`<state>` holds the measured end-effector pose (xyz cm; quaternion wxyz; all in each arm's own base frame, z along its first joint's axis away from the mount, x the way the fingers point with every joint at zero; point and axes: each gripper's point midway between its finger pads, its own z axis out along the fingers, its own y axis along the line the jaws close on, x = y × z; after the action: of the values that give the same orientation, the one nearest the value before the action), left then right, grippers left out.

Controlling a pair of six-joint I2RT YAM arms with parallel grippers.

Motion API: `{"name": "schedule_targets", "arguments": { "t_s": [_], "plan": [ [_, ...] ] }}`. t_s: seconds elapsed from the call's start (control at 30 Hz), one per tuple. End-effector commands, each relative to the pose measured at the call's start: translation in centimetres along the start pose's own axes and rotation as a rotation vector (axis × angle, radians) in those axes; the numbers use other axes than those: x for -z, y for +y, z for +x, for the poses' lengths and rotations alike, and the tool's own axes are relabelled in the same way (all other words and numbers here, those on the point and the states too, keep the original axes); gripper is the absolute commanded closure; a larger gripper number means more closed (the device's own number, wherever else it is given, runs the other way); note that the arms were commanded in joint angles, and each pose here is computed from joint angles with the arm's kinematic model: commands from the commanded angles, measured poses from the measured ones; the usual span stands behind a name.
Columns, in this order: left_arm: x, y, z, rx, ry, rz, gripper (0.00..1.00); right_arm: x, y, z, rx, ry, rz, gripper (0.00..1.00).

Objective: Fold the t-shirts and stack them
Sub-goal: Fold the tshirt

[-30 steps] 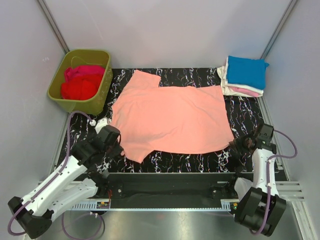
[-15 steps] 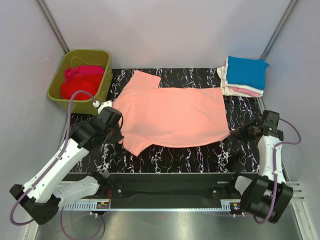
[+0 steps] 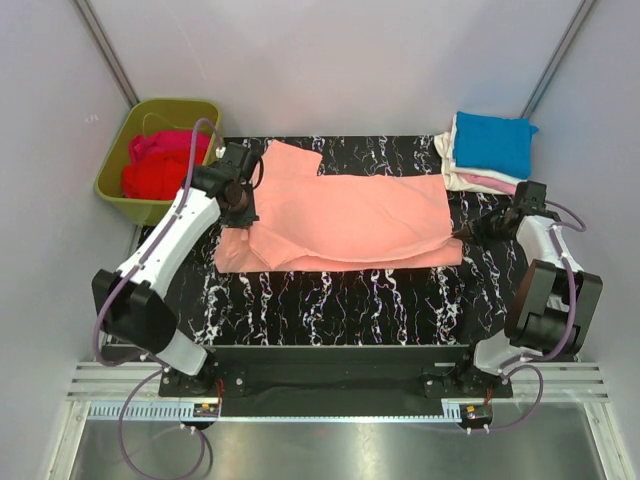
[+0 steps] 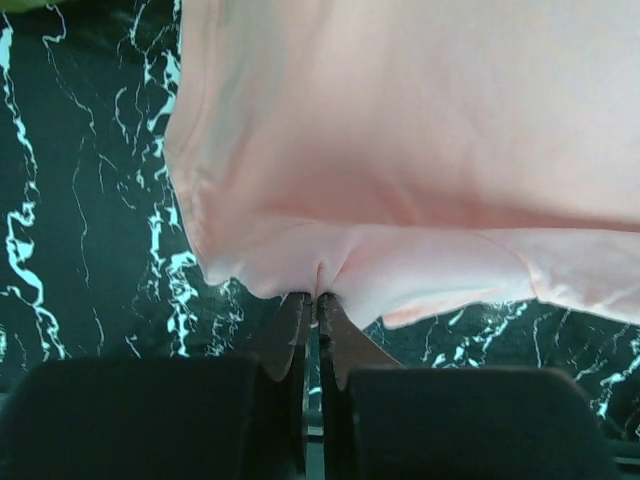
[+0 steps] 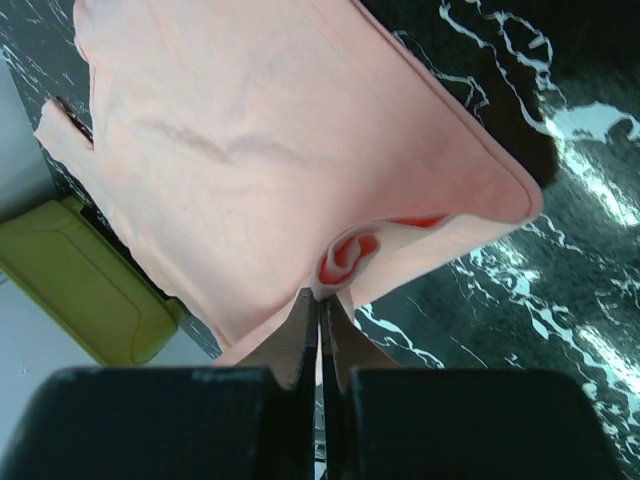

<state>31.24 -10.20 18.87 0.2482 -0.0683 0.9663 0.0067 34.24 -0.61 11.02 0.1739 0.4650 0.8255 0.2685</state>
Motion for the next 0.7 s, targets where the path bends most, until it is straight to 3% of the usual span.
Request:
{"name": "schedule_targets", "arguments": {
  "t_s": [0.0, 0.27, 0.43, 0.5, 0.57, 0.6, 0.63, 0.67],
  "plan": [
    [-0.6, -0.6, -3.4, -0.041, -0.036, 0.043, 0.96, 0.0, 3.6, -1.7, 0.031, -0.030, -0.080, 1.00],
    [-5.2, -0.5, -6.4, -0.053, 0.043, 0.012, 0.94, -3.5, 4.3, -4.2, 0.013, -0.014, -0.042, 1.00],
    [-8.6, -0.7, -7.9, -0.040, 0.096, 0.003, 0.80, -7.3, 3.7, -4.5, -0.018, 0.054, -0.017, 0.97],
    [-10.4, -0.1, -8.0, -0.036, 0.148, -0.023, 0.70, -8.1, 3.8, -5.1, -0.021, 0.057, -0.007, 0.85],
    [-10.1, -0.4, -10.2, -0.020, 0.112, -0.009, 0.59, -8.0, 3.7, -5.5, 0.004, 0.051, 0.016, 0.53],
    [-9.5, -0.4, -10.7, -0.019, 0.099, -0.010, 0.43, -7.4, 4.5, -6.4, 0.030, 0.018, 0.013, 0.38],
    [-8.5, -0.5, -12.0, -0.014, 0.055, -0.004, 0.36, -7.0, 4.3, -6.3, 0.039, 0.019, 0.035, 0.15],
    [-7.2, -0.4, -12.6, -0.007, 0.023, 0.000, 0.30, -6.6, 4.4, -6.7, 0.068, 0.005, 0.045, 0.05]
  ]
}}
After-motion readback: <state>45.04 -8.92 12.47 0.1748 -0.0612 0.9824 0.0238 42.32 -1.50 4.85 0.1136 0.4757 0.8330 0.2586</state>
